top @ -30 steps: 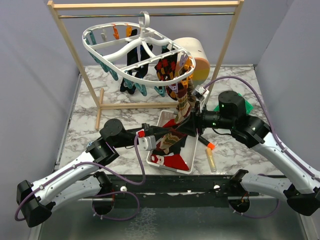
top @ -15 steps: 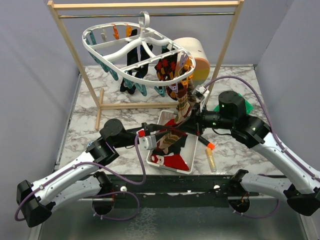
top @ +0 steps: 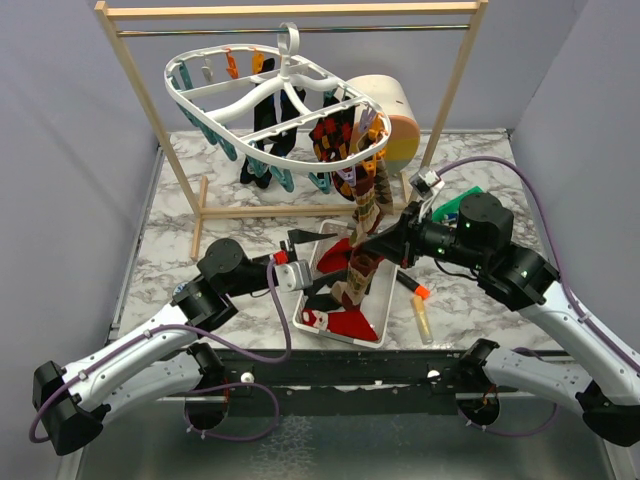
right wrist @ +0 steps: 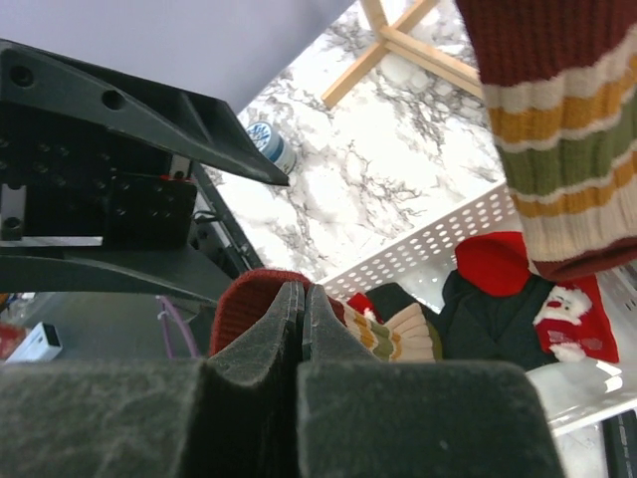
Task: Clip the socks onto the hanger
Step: Pick up the sock from the bin.
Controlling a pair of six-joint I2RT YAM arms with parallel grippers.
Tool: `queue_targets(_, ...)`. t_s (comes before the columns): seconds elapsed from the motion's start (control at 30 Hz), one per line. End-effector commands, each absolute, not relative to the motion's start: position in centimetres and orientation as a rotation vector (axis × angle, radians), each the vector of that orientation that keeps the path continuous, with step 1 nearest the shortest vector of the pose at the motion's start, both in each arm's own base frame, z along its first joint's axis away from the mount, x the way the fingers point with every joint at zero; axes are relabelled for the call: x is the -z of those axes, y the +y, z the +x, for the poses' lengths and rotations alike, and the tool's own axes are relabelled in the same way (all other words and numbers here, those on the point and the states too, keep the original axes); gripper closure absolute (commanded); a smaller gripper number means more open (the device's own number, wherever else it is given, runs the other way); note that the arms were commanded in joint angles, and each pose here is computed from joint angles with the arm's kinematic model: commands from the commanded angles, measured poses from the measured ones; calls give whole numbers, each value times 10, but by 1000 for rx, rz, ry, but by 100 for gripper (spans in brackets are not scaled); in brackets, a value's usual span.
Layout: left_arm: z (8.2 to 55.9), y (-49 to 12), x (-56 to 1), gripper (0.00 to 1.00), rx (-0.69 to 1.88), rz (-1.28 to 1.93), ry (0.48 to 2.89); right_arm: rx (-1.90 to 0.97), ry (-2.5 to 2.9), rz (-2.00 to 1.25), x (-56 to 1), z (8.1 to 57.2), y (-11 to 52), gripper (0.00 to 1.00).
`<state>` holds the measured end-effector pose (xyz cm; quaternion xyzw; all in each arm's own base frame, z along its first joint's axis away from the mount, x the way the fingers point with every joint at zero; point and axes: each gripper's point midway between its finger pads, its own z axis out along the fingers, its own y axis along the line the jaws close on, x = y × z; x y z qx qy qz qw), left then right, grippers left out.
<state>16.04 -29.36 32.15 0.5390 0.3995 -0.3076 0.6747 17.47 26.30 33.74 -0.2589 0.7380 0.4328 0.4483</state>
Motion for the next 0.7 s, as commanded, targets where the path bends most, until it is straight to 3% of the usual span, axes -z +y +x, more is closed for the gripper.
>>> queue_targets(0.0, 162, -291, -335, 33, 768, 1094, 974, -1033, 1792, -490, -345, 190, 255, 100)
queue_targets(0.3, 151, -301, -341, 58, 958, 1026, 1054, -1047, 1789, -456, -343, 195, 259, 99)
queue_targets(0.67, 159, -310, -351, 56, 990, 986, 1082, -1056, 1776, -484, -346, 193, 261, 100)
